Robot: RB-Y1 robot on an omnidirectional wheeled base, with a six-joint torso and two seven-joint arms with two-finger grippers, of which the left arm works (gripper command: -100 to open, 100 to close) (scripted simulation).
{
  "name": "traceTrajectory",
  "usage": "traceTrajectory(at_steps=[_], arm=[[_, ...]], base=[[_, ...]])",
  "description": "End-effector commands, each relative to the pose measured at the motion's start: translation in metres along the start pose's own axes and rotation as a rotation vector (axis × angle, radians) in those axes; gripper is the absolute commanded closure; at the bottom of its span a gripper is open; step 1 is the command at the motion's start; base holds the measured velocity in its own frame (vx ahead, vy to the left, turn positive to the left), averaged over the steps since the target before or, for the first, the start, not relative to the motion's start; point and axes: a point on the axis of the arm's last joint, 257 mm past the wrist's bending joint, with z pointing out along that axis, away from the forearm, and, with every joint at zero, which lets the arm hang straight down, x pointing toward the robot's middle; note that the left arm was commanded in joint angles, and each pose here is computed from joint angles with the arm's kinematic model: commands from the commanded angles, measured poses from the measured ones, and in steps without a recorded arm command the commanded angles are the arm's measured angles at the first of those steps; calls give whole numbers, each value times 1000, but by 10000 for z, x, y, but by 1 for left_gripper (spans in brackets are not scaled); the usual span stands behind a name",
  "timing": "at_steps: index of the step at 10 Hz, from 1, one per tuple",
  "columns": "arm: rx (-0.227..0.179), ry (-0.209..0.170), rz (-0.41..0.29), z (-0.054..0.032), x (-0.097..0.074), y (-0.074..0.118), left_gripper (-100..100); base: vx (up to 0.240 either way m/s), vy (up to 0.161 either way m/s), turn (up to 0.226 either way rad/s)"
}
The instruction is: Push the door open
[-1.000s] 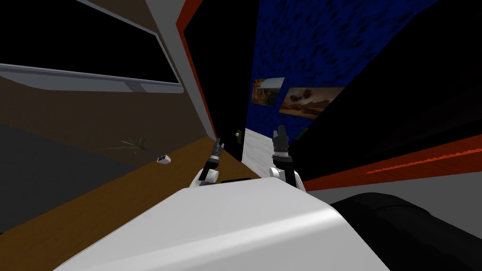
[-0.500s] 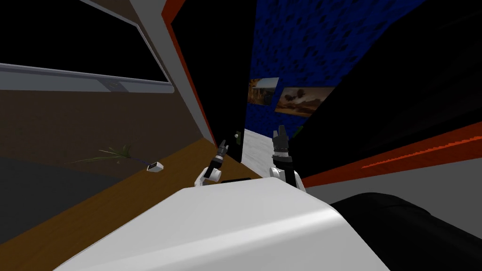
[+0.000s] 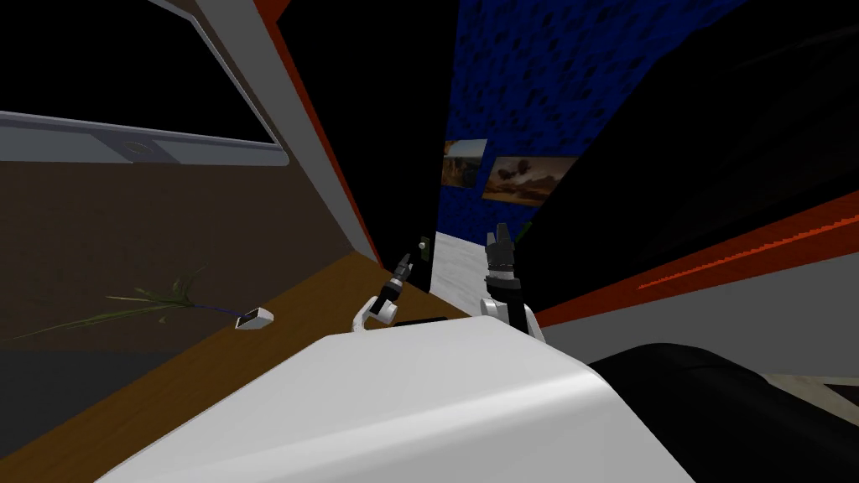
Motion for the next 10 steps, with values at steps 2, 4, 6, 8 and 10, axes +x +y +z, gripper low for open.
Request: traceTrajectory(at_steps=[2, 4, 6, 8, 10], arm=[[-37, 30, 11, 33, 105, 166, -100], [-68, 55, 22, 47, 173, 297, -100], [-97, 77, 33, 55, 231, 419, -100], [-89, 65, 30, 70, 197, 381, -100], [-89, 59, 30, 92, 177, 394, -100]], base=[[70, 95, -93], [72, 66, -112], [111, 123, -125], [81, 7, -29], [162, -72, -41]])
